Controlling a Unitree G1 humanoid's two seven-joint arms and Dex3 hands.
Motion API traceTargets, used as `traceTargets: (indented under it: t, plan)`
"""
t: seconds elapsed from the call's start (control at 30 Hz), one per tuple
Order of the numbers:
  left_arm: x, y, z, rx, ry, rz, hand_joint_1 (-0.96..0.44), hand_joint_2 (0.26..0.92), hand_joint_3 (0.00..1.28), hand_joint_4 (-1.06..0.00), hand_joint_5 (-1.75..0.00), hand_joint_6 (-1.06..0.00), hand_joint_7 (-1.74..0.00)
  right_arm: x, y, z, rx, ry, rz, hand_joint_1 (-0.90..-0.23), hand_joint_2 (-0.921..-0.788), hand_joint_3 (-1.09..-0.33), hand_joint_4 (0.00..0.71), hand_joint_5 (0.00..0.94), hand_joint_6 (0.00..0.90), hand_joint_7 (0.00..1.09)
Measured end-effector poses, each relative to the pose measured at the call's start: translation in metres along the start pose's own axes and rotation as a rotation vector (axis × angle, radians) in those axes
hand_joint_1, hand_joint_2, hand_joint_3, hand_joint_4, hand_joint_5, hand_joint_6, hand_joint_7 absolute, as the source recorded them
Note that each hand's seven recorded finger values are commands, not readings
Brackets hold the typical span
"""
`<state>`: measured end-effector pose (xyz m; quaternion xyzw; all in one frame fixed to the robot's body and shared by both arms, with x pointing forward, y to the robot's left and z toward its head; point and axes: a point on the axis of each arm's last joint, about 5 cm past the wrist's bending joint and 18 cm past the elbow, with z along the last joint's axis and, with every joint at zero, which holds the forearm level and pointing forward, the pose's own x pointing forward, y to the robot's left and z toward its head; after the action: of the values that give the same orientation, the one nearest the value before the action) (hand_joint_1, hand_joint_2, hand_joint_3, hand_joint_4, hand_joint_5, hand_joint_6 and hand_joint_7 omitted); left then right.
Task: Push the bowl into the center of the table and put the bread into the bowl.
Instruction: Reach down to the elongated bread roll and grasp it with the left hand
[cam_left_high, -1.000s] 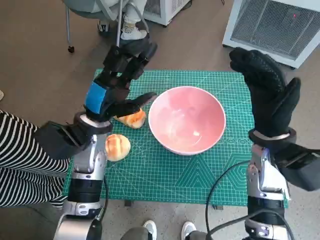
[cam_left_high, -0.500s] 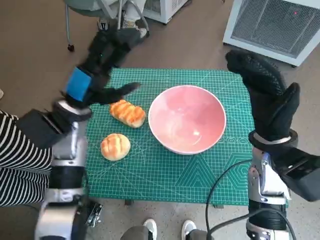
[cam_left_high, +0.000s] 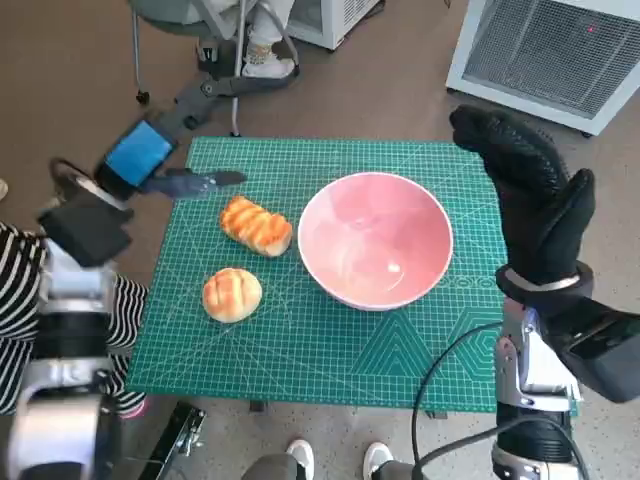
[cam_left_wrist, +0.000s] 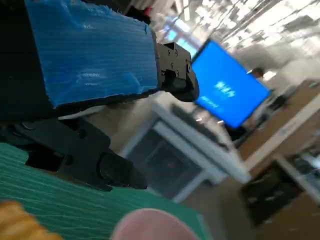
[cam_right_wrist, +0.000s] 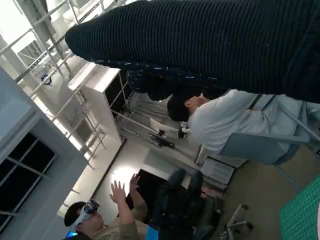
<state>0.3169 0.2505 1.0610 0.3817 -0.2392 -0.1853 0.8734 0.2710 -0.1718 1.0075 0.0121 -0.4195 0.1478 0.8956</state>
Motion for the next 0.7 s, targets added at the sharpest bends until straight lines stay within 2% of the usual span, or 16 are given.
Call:
traceTargets:
  t: [0.2, 0.47, 0.7]
  plan:
    - [0.004, 0.005, -0.003, 0.068, 0.073, -0.087, 0.05, 0.792, 0.00, -0.23, 0.00, -0.43, -0.11, -0.0002, 0.001, -0.001, 0.005, 0.005, -0.004, -0.696, -0.921, -0.715, 0.198, 0.008, 0.159, 0.34]
    - [0.013, -0.003, -0.010, 0.128, 0.190, -0.236, 0.02, 0.788, 0.00, -0.18, 0.00, -0.39, -0.05, -0.0007, 0.001, -0.003, 0.012, 0.015, -0.014, -0.695, -0.921, -0.716, 0.198, 0.007, 0.155, 0.34]
    - [0.019, -0.009, -0.015, 0.153, 0.277, -0.308, 0.02, 0.792, 0.00, -0.15, 0.00, -0.37, -0.02, -0.0013, 0.000, -0.004, 0.016, 0.026, -0.021, -0.695, -0.921, -0.716, 0.199, 0.006, 0.154, 0.35]
